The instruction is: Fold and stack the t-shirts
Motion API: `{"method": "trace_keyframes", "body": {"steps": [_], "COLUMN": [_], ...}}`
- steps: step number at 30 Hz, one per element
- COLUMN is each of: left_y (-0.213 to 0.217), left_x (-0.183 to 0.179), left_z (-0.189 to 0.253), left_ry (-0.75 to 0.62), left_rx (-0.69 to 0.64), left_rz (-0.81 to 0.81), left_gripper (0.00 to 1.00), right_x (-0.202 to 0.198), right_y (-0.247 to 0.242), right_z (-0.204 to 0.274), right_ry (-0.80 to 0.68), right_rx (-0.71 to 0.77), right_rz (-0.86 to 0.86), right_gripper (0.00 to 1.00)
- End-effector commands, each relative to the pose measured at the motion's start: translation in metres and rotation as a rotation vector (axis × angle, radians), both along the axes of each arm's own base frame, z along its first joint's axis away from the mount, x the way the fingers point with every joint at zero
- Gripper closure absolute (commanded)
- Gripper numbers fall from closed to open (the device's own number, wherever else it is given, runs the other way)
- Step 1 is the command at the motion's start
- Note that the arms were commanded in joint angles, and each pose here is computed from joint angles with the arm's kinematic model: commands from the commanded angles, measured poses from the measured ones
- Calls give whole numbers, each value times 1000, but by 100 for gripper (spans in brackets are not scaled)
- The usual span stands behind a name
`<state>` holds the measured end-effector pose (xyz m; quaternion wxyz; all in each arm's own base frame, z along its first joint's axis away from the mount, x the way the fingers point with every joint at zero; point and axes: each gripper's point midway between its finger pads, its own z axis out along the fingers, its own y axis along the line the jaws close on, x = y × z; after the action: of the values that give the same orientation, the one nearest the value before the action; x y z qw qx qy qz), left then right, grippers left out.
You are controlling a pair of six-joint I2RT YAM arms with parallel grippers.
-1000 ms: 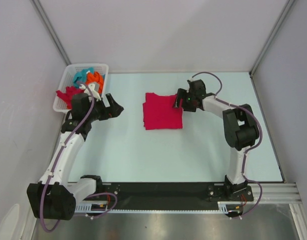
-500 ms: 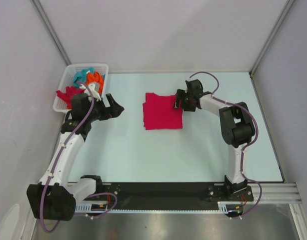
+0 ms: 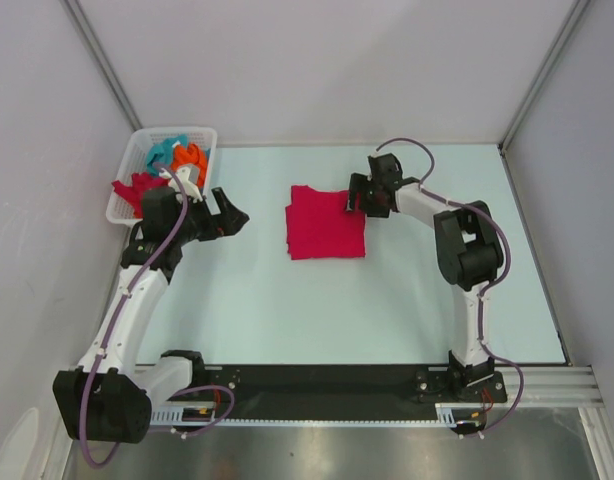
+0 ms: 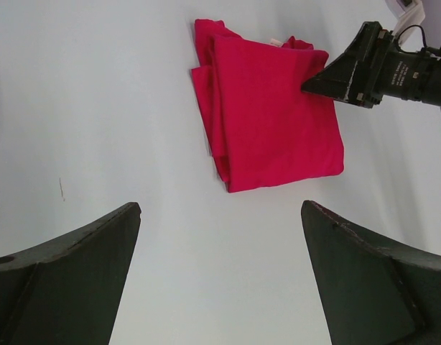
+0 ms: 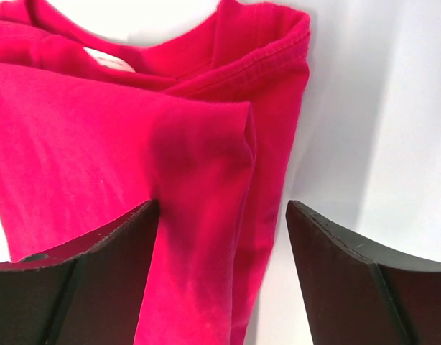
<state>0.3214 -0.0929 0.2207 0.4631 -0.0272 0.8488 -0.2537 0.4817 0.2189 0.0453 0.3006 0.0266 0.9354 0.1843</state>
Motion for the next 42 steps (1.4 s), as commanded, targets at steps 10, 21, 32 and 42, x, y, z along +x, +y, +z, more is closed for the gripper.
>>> {"method": "trace_keyframes", "body": {"steps": [10,21,32,42], "left_y": [-3,-6,1,12], "left_x": [-2,-3,3,12], "left_z": [14,14,5,1], "left_ry": [-55,-48,-26,-12], "left_rx": [0,-12,18,64], "left_rz": [-37,-51,-20,20], "left_gripper": [0,0,0,0], "right_x": [9,5,32,56], "right_y": [1,-8,-89,-256], "right_z": [-25,-29,1,8], "right_ry": [34,50,-30,18], "right_rx": [-40,-65,-263,-481], "right_rz": [21,-16,78,-86], "right_gripper": [32,93,100,100]}}
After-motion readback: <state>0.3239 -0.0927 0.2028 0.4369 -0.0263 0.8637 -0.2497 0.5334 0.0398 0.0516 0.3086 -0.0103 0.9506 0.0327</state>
